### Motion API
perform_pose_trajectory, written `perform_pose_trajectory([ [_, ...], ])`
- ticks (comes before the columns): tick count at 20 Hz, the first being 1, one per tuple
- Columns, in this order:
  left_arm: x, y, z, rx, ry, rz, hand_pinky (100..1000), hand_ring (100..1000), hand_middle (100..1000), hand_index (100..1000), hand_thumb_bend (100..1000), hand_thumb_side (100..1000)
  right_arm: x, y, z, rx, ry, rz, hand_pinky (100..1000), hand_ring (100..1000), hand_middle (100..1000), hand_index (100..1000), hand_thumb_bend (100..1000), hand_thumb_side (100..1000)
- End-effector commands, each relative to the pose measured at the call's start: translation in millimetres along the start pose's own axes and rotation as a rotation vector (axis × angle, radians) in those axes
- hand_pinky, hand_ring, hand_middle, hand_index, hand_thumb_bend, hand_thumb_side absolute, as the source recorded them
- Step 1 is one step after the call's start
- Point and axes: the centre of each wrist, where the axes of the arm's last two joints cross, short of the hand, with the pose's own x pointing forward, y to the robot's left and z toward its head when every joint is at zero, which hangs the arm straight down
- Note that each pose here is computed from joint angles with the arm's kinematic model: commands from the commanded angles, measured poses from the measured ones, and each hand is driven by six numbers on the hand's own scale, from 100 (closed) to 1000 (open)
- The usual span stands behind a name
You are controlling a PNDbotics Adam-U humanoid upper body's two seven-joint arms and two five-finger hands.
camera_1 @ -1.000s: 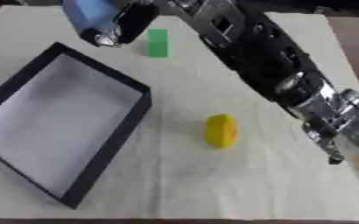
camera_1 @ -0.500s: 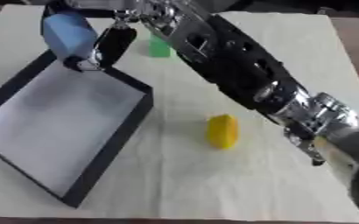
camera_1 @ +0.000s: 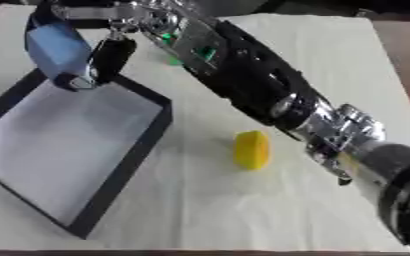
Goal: Pick up objects on the table and place them in the box.
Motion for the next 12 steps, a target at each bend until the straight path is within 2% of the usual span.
perform_pose_trajectory([
  [1, 6.8, 2.7, -8.2, -0.007, -0.024, -0.024, 845, 762, 822, 843, 243, 498, 7.1, -2.8, -2.3, 0.021, -0.021, 0.047, 806, 626, 679, 716, 100, 268],
  [12, 7.4, -0.9, -11.3, -0.009, -0.034, -0.011, 844, 761, 821, 841, 239, 500, -4.4, 22.9, -14.3, 0.176, -0.007, 0.186, 817, 717, 752, 761, 100, 401],
])
